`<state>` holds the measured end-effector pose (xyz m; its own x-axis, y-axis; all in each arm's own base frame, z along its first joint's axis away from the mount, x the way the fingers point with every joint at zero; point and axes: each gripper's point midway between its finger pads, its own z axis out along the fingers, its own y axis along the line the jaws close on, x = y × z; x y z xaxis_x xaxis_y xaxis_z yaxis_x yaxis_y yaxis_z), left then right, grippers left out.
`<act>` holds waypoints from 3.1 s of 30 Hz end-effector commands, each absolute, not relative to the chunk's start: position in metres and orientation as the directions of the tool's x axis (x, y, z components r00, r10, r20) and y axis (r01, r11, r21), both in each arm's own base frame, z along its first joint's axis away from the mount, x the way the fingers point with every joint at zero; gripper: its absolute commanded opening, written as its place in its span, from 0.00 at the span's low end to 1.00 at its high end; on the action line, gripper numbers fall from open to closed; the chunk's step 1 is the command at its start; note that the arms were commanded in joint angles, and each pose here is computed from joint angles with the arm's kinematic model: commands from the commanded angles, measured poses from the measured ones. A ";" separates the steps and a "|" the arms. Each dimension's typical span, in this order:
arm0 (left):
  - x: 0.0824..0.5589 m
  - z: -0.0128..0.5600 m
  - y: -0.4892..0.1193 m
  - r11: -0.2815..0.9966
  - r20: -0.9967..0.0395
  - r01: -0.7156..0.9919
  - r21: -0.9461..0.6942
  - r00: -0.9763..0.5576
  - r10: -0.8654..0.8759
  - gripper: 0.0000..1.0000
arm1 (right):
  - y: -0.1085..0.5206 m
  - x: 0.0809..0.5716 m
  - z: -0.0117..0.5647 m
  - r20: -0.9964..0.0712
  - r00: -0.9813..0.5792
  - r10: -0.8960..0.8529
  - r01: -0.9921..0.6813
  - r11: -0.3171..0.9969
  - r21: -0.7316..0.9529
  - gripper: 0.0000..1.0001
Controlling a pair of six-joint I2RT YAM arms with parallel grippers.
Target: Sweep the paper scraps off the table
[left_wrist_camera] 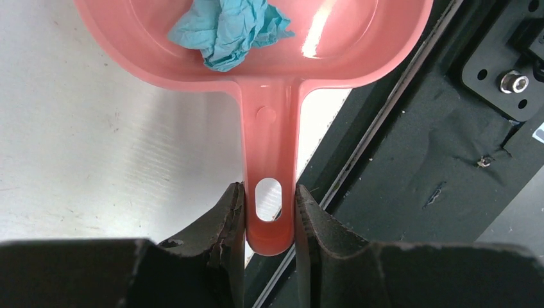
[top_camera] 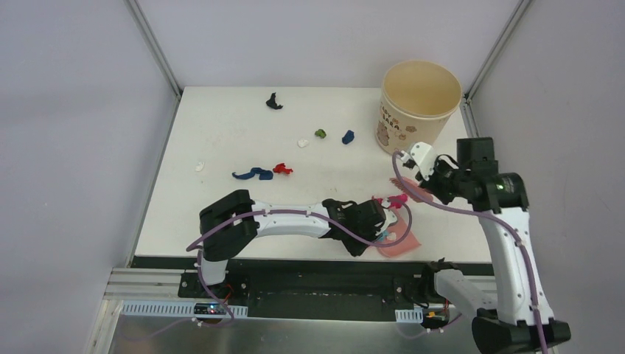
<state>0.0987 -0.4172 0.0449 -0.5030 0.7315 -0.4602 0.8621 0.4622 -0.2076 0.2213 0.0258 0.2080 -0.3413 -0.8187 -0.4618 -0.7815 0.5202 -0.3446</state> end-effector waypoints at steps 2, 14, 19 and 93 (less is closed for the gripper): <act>0.107 0.043 -0.425 0.474 -0.465 0.863 -0.171 -0.495 0.734 0.00 | 0.068 0.133 0.257 -0.592 -0.401 -0.699 -0.849 0.526 -0.045 0.00; 0.073 0.081 -0.391 0.499 -0.419 0.811 -0.305 -0.585 0.695 0.00 | 0.032 0.208 0.236 -0.531 -0.529 -0.662 -0.667 0.711 -0.222 0.00; 0.074 0.095 -0.342 0.591 -0.372 0.775 -0.226 -0.629 0.682 0.00 | 0.025 0.247 0.232 -0.557 -0.543 -0.629 -0.580 0.760 -0.294 0.00; 0.158 0.071 -0.263 0.832 -0.219 0.527 -0.171 -0.844 0.490 0.00 | 0.227 0.323 0.179 -0.357 -0.432 -0.828 -0.868 0.489 -0.083 0.00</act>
